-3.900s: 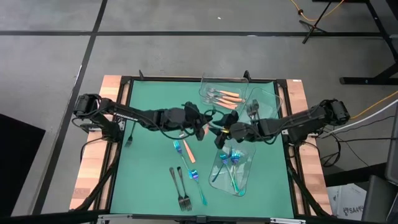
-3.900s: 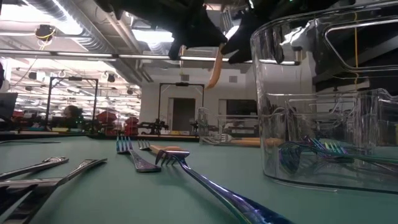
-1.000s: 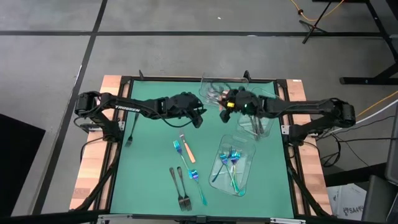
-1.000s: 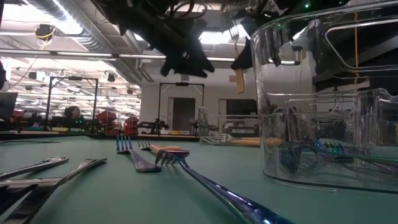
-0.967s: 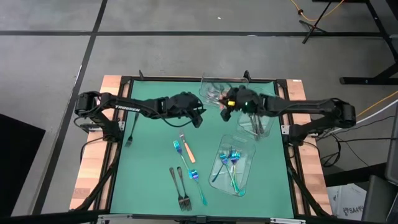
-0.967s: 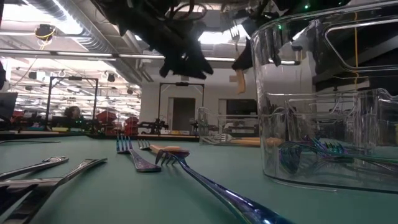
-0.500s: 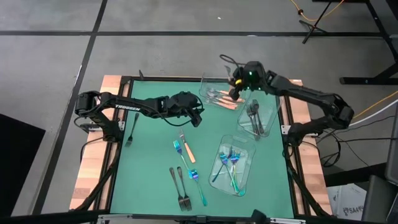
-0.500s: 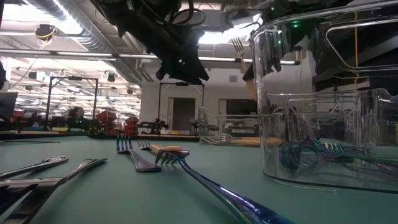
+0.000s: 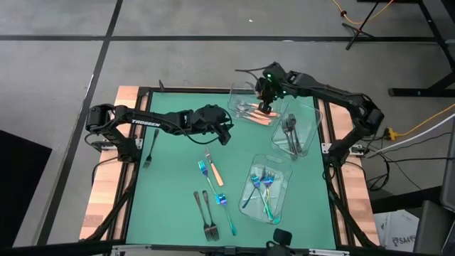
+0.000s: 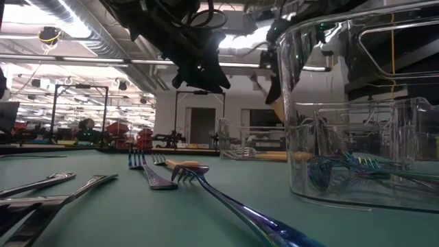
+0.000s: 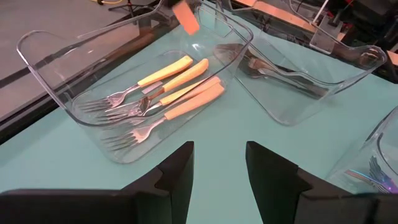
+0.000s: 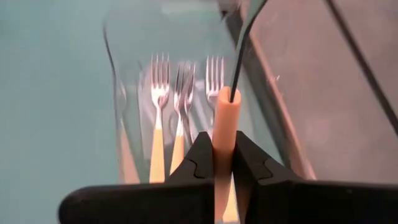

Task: Sort silverware by color (type)
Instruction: Put the orange fork into the top transparent bin

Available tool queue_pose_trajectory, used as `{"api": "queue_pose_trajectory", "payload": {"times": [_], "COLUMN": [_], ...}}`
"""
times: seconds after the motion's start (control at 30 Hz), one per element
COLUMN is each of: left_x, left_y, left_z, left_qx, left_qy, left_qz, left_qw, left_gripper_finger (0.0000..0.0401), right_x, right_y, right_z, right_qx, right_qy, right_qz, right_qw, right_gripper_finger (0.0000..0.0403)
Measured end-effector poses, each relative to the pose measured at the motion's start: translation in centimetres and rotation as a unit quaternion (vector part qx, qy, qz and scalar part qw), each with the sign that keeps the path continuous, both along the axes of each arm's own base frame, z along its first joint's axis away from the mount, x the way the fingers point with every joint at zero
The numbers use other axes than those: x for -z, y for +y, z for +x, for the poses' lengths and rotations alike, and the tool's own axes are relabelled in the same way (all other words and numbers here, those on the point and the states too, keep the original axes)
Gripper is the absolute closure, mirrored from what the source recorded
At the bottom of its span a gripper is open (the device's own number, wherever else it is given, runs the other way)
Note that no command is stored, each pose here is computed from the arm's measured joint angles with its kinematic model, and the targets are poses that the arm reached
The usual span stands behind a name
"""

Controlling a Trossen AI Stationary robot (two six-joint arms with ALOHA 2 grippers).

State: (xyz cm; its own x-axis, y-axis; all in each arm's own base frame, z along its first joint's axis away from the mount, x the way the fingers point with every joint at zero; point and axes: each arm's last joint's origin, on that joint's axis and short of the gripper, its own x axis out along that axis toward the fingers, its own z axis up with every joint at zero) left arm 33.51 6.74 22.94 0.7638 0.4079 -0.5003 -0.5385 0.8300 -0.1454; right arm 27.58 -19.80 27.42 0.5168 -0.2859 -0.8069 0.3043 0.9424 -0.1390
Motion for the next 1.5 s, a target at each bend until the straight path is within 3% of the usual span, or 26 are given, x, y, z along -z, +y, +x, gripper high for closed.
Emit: {"api": "queue_pose_trajectory", "payload": {"times": [0.47,0.93,1.2,1.5], "left_x": [0.0,0.0,0.0,0.0], "left_y": [0.0,0.0,0.0,0.0], "left_z": [0.0,0.0,0.0,0.0], "left_qx": [0.001,0.001,0.001,0.001], "left_qy": [0.0,0.0,0.0,0.0], "left_qz": [0.0,0.0,0.0,0.0], "left_qw": [1.0,1.0,1.0,1.0], "left_gripper_finger": [0.0261,0.0261,0.0261,0.0261], "right_x": [5.5,9.3,9.8,9.8], "right_y": [-1.4,-1.8,-1.9,-2.0], "right_z": [1.9,2.4,2.5,2.6], "right_qx": [-0.037,-0.036,-0.036,-0.031], "right_qy": [0.096,0.16,0.163,0.167], "right_qz": [0.043,0.081,0.084,0.075], "right_qw": [0.994,0.983,0.982,0.983], "right_gripper_finger": [0.0394,0.0394,0.039,0.0349]}}
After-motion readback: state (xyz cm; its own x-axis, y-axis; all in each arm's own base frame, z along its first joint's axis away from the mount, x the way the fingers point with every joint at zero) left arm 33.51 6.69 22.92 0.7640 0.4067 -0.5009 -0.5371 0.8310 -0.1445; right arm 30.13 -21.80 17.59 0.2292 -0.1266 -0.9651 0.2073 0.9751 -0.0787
